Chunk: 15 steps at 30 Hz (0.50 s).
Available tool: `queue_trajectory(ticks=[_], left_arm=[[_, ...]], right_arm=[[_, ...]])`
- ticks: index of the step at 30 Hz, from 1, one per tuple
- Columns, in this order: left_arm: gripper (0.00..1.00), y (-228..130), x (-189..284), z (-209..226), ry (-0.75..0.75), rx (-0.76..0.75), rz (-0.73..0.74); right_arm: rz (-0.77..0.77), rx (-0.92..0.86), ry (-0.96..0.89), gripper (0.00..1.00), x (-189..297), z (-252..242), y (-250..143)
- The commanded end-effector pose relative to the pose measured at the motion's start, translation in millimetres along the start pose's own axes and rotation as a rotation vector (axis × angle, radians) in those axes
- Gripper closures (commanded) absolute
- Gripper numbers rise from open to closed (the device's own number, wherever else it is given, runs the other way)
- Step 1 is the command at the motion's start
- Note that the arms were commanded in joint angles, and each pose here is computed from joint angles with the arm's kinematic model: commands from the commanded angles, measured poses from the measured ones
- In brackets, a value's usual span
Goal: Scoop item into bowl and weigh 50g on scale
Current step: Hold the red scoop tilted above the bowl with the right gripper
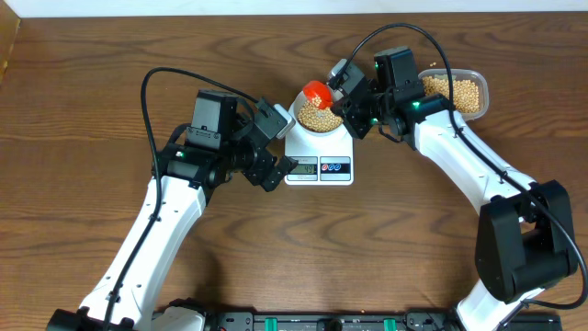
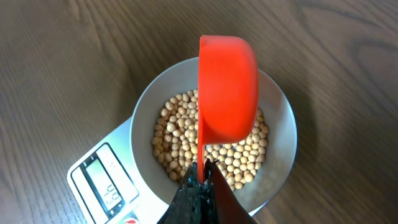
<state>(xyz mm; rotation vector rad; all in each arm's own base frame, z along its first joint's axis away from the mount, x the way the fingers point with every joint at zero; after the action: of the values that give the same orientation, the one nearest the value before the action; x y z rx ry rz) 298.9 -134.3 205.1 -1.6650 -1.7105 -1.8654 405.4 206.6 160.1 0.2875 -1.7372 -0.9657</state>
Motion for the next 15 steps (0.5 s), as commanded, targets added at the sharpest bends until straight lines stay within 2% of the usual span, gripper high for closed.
queue_trajectory(ticks=[1, 15], left_arm=[[0.05, -2.8, -1.5, -0.6, -0.007, -0.006, 0.007], [0.05, -2.8, -1.5, -0.6, -0.007, -0.006, 0.007]], right_arm=[[0.006, -0.011, 0.002, 0.99, -2.2, 0.3, -1.8], [0.006, -0.046, -0.015, 0.99, -1.5, -2.0, -0.8]])
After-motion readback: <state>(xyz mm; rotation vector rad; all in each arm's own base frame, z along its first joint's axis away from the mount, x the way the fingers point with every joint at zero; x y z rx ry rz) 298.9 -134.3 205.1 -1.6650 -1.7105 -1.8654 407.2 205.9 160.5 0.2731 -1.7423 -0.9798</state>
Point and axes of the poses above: each gripper's point midway between its finger pads, its own x axis back along the fingers, its own z axis along the line the jaws close on, y = z × x, the point moved 5 cm from there along x, back along the fingers, and after that the axes turned 14 degrees about x, right-handed, at the moved point
